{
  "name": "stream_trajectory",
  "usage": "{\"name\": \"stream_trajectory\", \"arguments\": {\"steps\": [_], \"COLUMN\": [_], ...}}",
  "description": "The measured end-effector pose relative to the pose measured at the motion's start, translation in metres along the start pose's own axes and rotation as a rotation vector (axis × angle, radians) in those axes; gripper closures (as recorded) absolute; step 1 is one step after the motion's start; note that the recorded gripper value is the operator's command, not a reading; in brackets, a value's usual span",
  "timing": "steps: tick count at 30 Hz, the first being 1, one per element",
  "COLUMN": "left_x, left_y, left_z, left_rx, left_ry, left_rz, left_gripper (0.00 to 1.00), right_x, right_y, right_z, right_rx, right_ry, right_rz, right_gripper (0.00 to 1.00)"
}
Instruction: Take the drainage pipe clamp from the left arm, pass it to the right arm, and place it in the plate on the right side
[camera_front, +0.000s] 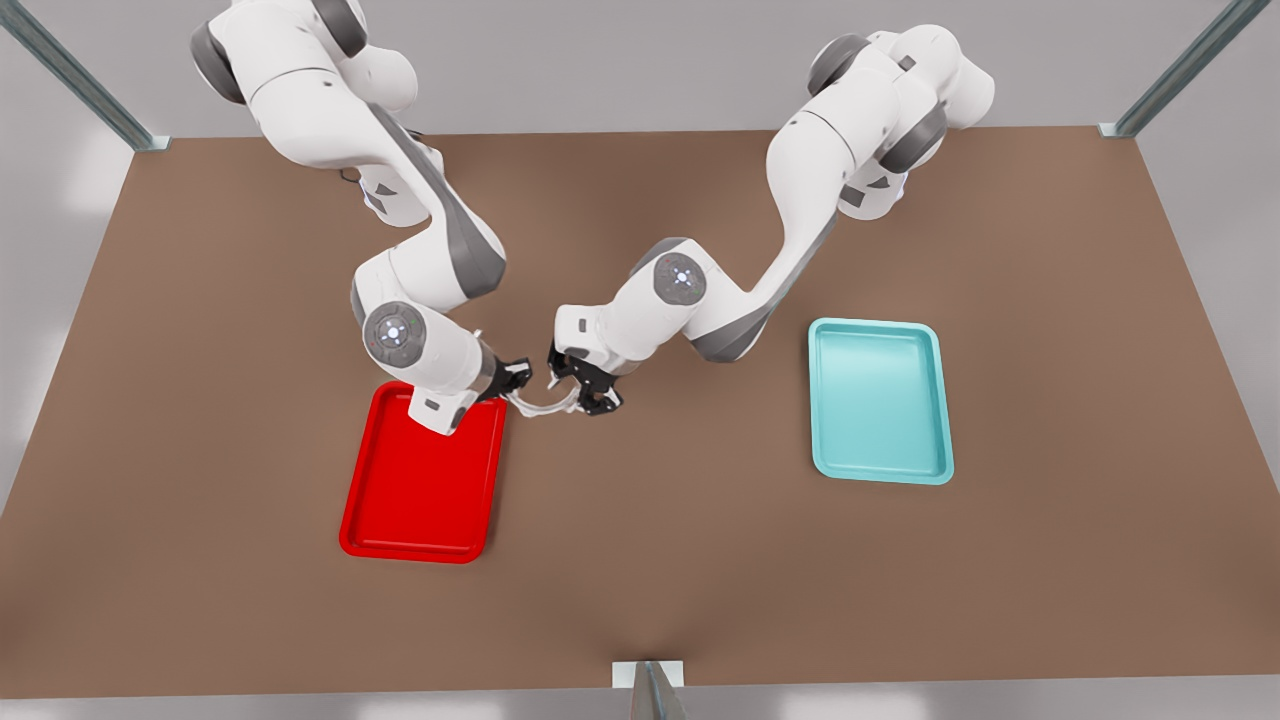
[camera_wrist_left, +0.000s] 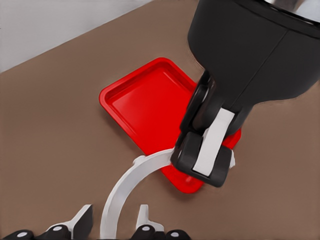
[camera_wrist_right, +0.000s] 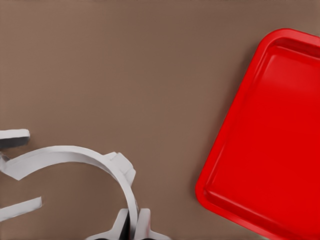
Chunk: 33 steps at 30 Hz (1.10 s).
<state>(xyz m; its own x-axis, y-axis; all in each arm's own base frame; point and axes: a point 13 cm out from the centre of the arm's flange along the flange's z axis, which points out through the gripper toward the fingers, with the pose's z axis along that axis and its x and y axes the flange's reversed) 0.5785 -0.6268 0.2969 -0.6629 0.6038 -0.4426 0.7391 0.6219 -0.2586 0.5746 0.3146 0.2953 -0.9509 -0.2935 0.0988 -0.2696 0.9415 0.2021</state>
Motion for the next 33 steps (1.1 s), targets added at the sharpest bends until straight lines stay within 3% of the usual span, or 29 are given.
{"name": "stream_trajectory", "arguments": {"steps": [3, 6, 11, 14, 16, 20, 22, 24, 25, 28, 33], "left_x": [-0.008, 0.007, 0.132, 0.195, 0.232, 0.244, 0.252, 0.255, 0.256, 0.258, 0.255], "left_y": [0.037, 0.144, 0.373, 0.361, 0.346, 0.346, 0.352, 0.354, 0.354, 0.357, 0.356], "left_z": [-0.042, -0.129, -0.326, -0.42, -0.432, -0.42, -0.408, -0.401, -0.401, -0.406, -0.403], "left_rx": [-0.02, -0.09, -0.36, -0.408, -0.406, -0.404, -0.399, -0.398, -0.401, -0.409, -0.415], "left_ry": [-0.004, 0.04, 0.176, 0.235, 0.278, 0.322, 0.352, 0.367, 0.368, 0.365, 0.363], "left_rz": [-0.022, -0.11, -0.441, -0.536, -0.57, -0.583, -0.596, -0.6, -0.603, -0.616, -0.631], "left_gripper": [0.0, 0.0, 0.0, 0.0, 0.0, 0.0, 0.0, 0.0, 0.0, 0.0, 0.0], "right_x": [-0.001, 0.005, 0.024, 0.025, 0.023, 0.015, 0.012, 0.01, 0.01, 0.001, -0.016], "right_y": [-0.028, -0.078, -0.188, -0.235, -0.253, -0.271, -0.277, -0.284, -0.289, -0.287, -0.27], "right_z": [-0.01, -0.004, 0.024, 0.056, 0.08, 0.12, 0.13, 0.133, 0.131, 0.078, -0.168], "right_rx": [0.017, 0.074, 0.139, 0.14, 0.131, 0.119, 0.12, 0.132, 0.145, 0.183, 0.248], "right_ry": [-0.01, 0.01, 0.061, 0.082, 0.093, 0.088, 0.076, 0.065, 0.057, -0.02, -0.328], "right_rz": [0.039, 0.085, 0.21, 0.261, 0.279, 0.289, 0.291, 0.296, 0.301, 0.306, 0.309], "right_gripper": [0.79, 0.79, 0.79, 0.79, 0.79, 0.77, 0.5, 0.05, 0.0, 0.0, 0.0]}}
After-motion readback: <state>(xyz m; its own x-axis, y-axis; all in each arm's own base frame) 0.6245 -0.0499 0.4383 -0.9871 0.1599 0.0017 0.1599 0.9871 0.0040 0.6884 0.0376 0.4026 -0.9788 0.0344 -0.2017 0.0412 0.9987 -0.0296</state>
